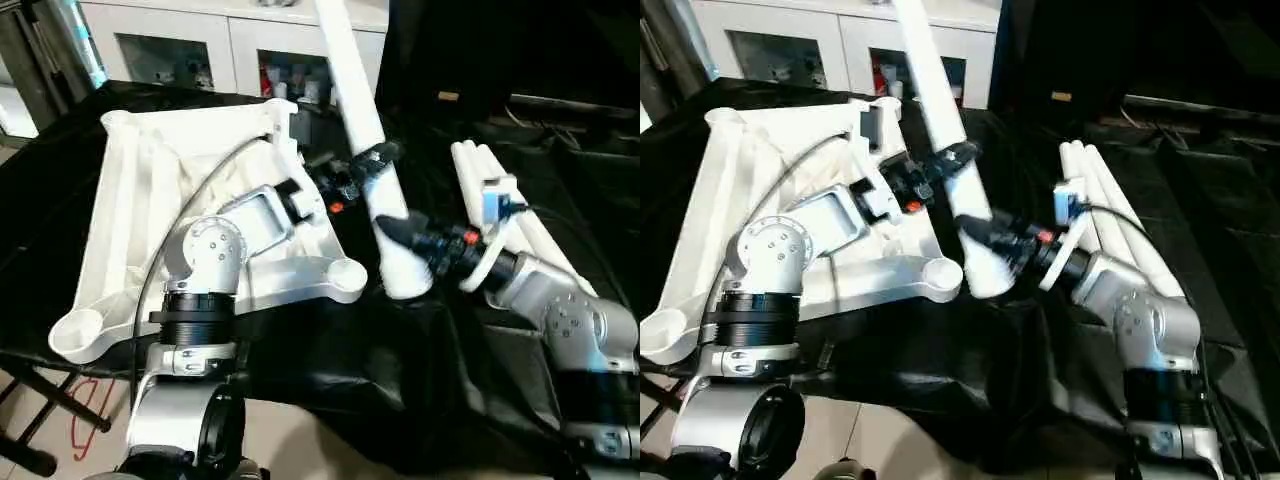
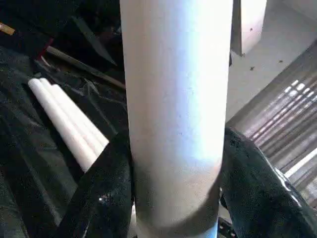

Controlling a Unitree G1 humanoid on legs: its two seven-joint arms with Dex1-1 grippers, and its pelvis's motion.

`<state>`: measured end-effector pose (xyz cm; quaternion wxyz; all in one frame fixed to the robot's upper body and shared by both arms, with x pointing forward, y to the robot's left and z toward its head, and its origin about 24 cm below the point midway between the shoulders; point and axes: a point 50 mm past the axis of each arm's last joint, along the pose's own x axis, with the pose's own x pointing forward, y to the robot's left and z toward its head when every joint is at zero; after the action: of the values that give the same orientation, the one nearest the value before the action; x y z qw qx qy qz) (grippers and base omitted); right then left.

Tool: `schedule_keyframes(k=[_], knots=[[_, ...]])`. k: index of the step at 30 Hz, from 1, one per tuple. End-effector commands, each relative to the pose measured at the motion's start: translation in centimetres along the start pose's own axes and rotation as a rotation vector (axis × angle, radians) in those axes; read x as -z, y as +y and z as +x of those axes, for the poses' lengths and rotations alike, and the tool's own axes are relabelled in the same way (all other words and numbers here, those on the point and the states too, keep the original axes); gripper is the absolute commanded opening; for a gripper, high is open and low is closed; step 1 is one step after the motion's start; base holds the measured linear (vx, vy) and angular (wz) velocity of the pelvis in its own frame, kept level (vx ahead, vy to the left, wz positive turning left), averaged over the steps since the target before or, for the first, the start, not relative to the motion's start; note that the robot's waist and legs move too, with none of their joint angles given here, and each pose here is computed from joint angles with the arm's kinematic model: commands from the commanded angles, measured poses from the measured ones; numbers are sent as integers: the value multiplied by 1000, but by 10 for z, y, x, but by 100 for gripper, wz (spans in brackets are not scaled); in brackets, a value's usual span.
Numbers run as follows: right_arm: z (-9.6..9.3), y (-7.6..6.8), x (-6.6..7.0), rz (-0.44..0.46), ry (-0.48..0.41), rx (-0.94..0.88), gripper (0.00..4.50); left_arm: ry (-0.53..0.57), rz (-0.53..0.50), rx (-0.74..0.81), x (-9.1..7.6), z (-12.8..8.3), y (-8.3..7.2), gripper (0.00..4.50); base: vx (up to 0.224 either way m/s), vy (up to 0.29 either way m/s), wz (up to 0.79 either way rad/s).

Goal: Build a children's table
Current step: Pick table leg

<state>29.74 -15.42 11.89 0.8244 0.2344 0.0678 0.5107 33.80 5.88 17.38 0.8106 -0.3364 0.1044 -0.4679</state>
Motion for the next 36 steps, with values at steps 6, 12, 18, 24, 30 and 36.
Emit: schedule_keyframes(k=[6,12,18,24,30,36], knots=[[7,3,-4,-26,29,11,189,-5,42,-8,-6,2,-8,198,0,0,0],[15,3,-3,-61,48,36,189,4,59,-138,-5,2,0,189,0,0,0],[23,0,-3,-103,65,81,188,-25,57,-203,-8,4,1,188,0,0,0],[30,1,-7,-112,60,95,244,-23,189,-158,-10,1,-3,188,0,0,0],[26,5,-8,-66,110,5,300,49,305,33,-14,-11,-12,188,0,0,0],[18,12,-7,-39,210,-111,306,148,347,195,-12,-22,-16,188,0,0,0]])
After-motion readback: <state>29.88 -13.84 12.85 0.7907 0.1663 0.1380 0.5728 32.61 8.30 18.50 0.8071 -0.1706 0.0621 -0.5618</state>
